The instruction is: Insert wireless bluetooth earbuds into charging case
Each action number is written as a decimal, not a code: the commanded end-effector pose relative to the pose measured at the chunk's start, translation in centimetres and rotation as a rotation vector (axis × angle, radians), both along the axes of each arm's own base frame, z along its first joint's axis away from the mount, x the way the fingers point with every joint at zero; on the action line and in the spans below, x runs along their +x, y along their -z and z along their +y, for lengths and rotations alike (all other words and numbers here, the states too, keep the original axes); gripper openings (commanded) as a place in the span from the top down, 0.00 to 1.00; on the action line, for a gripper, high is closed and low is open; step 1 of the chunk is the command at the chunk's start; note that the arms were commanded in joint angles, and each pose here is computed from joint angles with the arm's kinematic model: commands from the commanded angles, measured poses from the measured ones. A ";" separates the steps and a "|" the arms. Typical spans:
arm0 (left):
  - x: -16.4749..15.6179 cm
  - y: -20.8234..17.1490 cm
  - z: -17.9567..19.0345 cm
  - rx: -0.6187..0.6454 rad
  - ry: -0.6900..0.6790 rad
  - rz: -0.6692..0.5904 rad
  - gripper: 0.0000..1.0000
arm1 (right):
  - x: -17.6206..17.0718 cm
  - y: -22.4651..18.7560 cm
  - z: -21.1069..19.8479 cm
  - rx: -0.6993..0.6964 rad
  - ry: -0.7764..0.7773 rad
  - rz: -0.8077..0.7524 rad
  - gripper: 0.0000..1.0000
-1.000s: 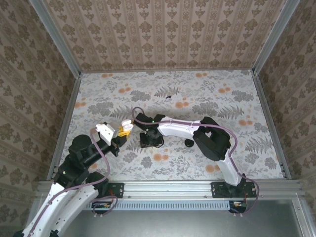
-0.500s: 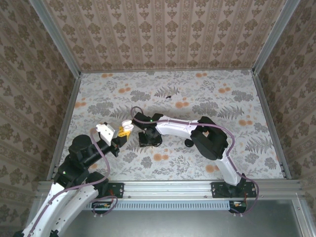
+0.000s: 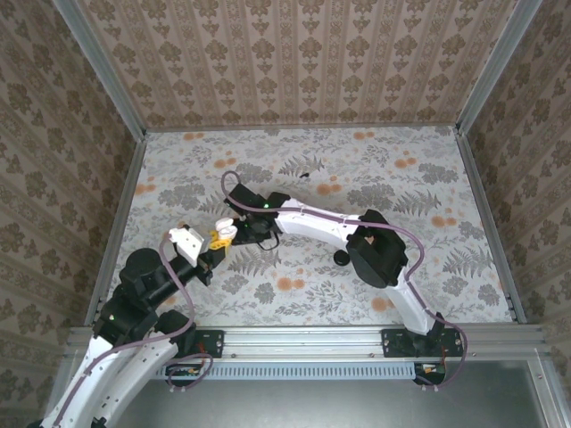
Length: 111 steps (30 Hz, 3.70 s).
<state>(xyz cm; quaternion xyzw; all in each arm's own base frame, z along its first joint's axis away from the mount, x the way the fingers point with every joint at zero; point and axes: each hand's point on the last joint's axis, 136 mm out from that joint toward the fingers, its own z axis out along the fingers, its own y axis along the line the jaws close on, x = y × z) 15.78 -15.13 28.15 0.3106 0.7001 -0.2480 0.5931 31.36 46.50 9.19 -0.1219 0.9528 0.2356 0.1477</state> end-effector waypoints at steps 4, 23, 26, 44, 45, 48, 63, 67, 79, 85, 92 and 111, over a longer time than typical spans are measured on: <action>-0.3 -1.5 0.8 -0.007 -0.022 -0.050 1.00 | 1.7 1.7 2.6 -0.006 -0.102 -0.045 0.71; -0.4 -1.5 0.9 0.000 -0.028 -0.050 1.00 | 1.8 6.1 3.6 -0.095 -0.236 -0.023 0.69; -0.4 -1.5 0.9 -0.004 -0.027 -0.050 1.00 | 1.3 6.2 3.1 -0.114 -0.249 -0.018 0.69; -0.4 -1.4 0.8 -0.025 -0.026 -0.028 1.00 | -0.6 5.8 -3.7 -0.310 -0.242 -0.024 0.70; -0.4 -1.4 0.8 -0.026 -0.025 -0.026 1.00 | -0.6 5.8 -4.5 -0.325 -0.223 -0.024 0.70; -0.4 -1.4 0.7 -0.035 -0.020 -0.025 1.00 | -0.6 6.0 -6.8 -0.345 -0.165 -0.002 0.71; 0.3 -0.9 -0.5 -0.051 0.009 0.002 1.00 | -1.5 2.8 -13.0 -0.253 0.031 0.074 0.69; 0.5 -0.7 -0.8 -0.055 0.017 0.012 1.00 | -0.2 2.2 -13.2 -0.243 0.019 0.069 0.70; 0.8 -0.2 -1.0 -0.061 0.013 0.032 1.00 | 0.3 5.3 -13.2 -0.232 -0.095 0.156 0.86; 0.8 -0.1 -1.1 -0.063 0.019 0.038 1.00 | -0.9 8.1 -14.4 -0.274 -0.119 0.210 0.90; 0.5 -0.5 -1.0 -0.059 0.022 0.038 1.00 | -2.2 9.3 -17.2 -0.311 -0.093 0.259 0.92; 0.5 -0.6 -1.4 -0.099 0.034 0.054 1.00 | -9.1 11.1 -22.8 -0.363 0.075 0.430 0.92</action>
